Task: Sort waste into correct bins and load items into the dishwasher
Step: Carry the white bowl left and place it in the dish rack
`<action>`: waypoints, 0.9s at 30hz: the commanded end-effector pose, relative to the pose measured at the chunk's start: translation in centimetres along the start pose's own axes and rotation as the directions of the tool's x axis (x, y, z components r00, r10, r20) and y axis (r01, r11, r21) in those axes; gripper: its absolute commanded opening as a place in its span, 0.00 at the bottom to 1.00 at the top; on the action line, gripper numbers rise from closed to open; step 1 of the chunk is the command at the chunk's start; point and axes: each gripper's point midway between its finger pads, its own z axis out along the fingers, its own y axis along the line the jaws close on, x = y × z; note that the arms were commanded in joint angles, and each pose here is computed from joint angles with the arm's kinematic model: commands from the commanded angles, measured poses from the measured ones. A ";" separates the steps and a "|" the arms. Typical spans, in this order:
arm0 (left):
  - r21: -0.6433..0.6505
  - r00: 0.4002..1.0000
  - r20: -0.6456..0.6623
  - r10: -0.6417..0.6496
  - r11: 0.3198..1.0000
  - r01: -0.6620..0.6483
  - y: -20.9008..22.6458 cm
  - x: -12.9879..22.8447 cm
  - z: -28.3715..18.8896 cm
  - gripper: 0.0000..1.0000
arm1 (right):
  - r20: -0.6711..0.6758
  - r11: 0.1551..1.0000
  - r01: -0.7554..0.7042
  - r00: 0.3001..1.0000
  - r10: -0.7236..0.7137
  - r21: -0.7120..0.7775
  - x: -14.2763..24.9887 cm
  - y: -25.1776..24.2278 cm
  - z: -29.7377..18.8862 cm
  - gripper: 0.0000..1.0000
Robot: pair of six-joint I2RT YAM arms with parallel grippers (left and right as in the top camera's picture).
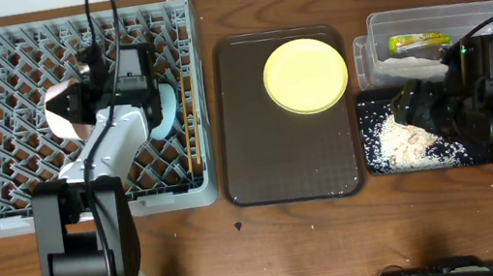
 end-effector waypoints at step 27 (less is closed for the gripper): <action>0.170 0.985 0.170 0.002 0.985 -0.031 -3.0 -2.1 -6.5 0.58 | 0.008 1.000 0.008 1.000 -0.008 -0.008 -0.1 0.1 -0.3 0.74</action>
